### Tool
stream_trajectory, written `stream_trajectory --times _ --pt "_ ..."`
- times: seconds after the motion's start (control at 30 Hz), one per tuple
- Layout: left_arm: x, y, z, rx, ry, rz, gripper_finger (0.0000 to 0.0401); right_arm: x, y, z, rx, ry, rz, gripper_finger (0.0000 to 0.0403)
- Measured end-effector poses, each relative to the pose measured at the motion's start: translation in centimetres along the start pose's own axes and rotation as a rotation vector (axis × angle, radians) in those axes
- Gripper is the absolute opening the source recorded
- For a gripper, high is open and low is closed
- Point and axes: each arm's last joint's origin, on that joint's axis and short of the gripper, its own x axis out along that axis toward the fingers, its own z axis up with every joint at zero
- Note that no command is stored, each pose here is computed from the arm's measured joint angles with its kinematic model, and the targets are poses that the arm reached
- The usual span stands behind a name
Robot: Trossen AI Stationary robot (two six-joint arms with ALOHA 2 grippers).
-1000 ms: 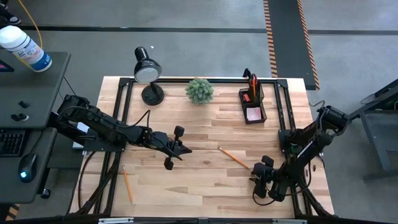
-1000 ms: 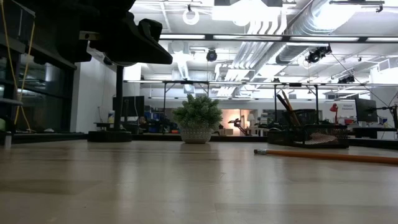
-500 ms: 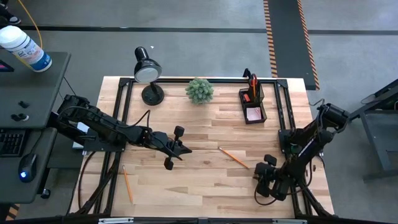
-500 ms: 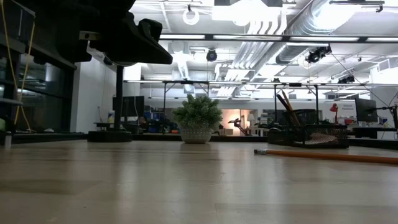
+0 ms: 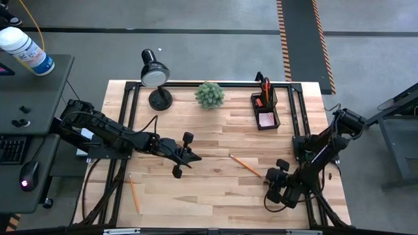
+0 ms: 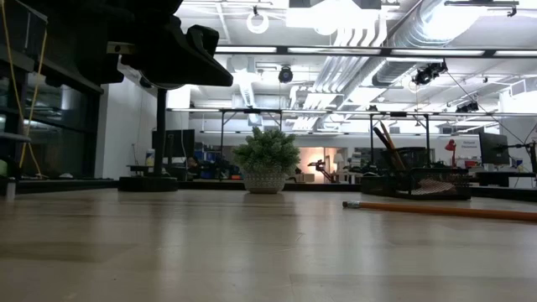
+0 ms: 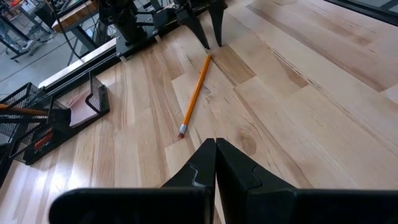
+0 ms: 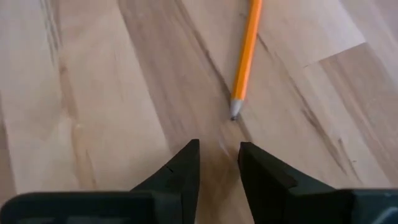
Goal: Pick and place office supplies into organizer
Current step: Put the right pencil into the desk organizer
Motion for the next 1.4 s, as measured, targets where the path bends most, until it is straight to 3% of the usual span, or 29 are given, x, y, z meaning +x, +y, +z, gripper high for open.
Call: stream_trajectory --times 0.23,0.77,1.0,1.17,1.4 --pt "0.0 0.0 0.0 0.0 0.0 0.0 0.0001 0.4 -0.2 0.6 -0.003 -0.034 -0.02 0.0123" --pt "0.0 0.0 0.0 0.0 0.001 0.0 0.0001 1.6 -0.1 1.6 0.011 -0.073 -0.036 0.0112" --pt "0.0 0.0 0.0 0.0 0.001 0.0 0.0001 3.5 0.9 1.2 0.038 -0.154 -0.033 0.0086" --pt "0.0 0.0 0.0 0.0 0.0 0.0 0.0001 3.8 1.2 1.2 0.006 -0.187 -0.015 0.0018" --pt "0.0 0.0 0.0 -0.001 -0.004 0.002 0.0001 3.9 1.6 1.5 -0.046 -0.256 -0.007 0.0009"
